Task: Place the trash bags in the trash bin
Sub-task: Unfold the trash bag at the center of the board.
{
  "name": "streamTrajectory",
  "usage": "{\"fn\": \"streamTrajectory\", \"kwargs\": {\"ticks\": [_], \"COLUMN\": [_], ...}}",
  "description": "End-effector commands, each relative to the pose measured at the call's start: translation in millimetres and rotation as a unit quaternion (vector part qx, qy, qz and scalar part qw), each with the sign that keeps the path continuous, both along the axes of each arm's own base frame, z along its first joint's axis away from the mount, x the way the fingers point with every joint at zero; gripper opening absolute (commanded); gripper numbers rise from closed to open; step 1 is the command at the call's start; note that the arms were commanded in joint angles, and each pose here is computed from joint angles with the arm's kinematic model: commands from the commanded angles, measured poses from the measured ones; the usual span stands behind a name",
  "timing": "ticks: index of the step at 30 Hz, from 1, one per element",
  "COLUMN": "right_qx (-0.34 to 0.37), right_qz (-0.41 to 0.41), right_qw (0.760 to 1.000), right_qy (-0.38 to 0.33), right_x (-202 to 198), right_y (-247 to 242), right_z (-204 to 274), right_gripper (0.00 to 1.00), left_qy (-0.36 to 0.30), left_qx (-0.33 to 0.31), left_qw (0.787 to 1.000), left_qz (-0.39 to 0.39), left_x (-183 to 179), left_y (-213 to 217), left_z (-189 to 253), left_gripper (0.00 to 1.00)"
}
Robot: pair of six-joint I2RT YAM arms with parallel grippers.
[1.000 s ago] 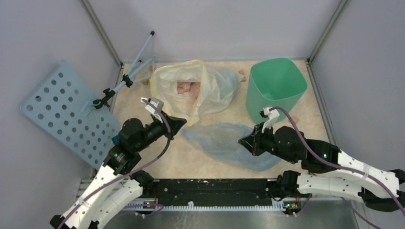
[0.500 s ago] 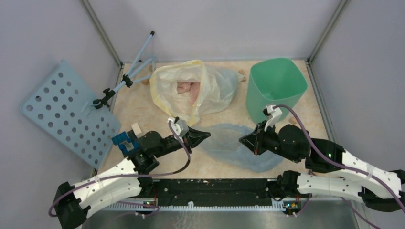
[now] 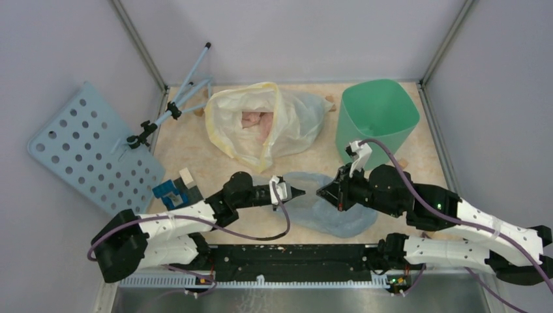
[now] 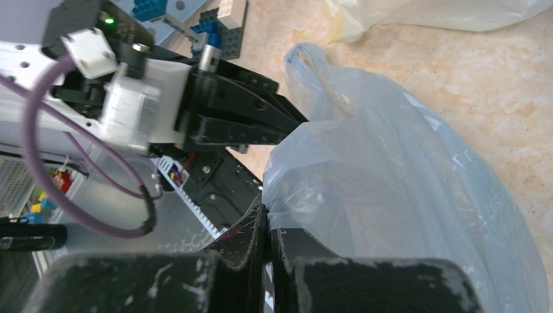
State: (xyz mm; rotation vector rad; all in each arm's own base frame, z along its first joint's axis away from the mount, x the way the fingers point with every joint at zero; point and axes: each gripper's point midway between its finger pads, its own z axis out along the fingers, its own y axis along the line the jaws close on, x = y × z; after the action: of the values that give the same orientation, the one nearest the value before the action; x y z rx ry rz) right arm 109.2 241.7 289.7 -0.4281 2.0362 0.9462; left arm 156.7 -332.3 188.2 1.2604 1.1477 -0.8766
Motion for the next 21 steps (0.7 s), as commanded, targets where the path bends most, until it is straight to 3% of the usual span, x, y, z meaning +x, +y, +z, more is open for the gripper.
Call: {"fn": "streamTrajectory", "kwargs": {"ticks": [1, 21], "right_qx": [0.055, 0.130], "right_qz": [0.036, 0.121], "right_qw": [0.998, 0.984], "right_qy": [-0.019, -0.017], "right_x": [-9, -37], "right_y": [12, 30], "right_z": [42, 88], "right_gripper": [0.00, 0.00], "left_qy": [-0.067, -0.041], "left_qx": [-0.027, 0.048], "left_qw": [0.996, 0.997], "left_qz": [-0.045, -0.051], "left_x": [-3, 4], "left_y": [-19, -43], "left_z": [29, -23], "left_gripper": [0.00, 0.00]}}
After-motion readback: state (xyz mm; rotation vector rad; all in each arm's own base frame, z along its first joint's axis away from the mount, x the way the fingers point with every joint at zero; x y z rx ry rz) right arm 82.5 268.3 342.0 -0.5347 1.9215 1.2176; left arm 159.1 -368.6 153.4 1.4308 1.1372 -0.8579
